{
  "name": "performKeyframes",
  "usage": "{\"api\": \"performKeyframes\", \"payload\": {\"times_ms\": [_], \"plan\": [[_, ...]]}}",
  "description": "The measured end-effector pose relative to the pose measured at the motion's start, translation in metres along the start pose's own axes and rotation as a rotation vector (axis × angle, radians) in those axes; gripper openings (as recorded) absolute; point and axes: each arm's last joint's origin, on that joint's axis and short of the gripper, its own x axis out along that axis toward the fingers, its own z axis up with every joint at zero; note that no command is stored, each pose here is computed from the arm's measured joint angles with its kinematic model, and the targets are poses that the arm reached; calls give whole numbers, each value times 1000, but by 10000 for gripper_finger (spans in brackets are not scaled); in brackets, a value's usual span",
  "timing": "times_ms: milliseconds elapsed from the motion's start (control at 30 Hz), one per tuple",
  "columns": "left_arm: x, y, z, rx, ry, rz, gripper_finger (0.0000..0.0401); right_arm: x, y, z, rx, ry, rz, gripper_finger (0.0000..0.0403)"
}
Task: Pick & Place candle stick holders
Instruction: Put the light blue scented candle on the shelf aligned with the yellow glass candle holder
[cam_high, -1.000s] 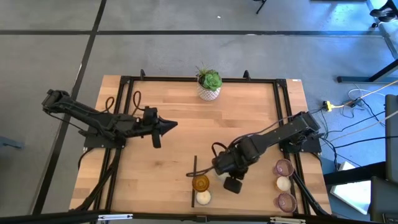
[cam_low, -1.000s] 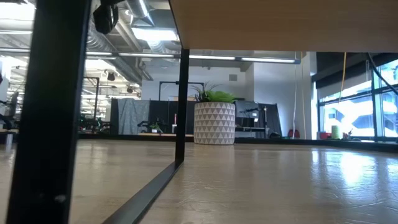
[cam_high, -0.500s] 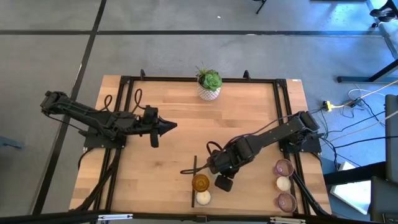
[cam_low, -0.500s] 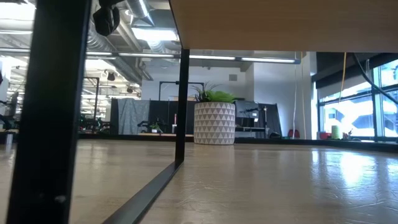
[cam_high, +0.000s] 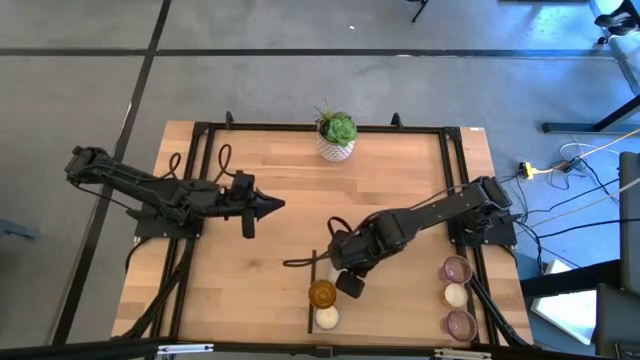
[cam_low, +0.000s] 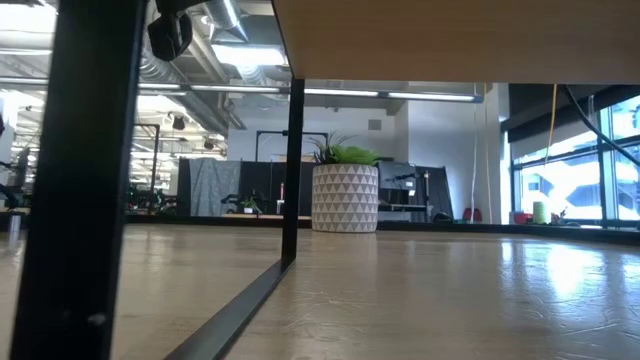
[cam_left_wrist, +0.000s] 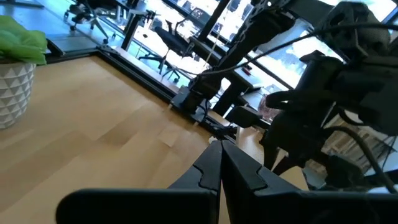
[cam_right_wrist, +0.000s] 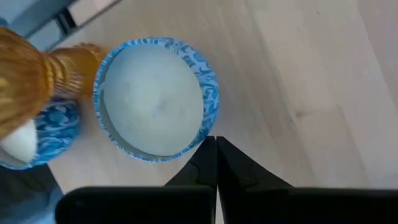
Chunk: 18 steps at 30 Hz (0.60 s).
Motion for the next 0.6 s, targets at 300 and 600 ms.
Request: {"api": "performKeyframes", "payload": {"times_ms": [300,600], "plan": [[1,2,-2,-25,48,-17,3,0,-1,5,-4,-25,15,0],[1,2,-2,-27,48,-16,3,0,0,1,15,49,50,0]]}}
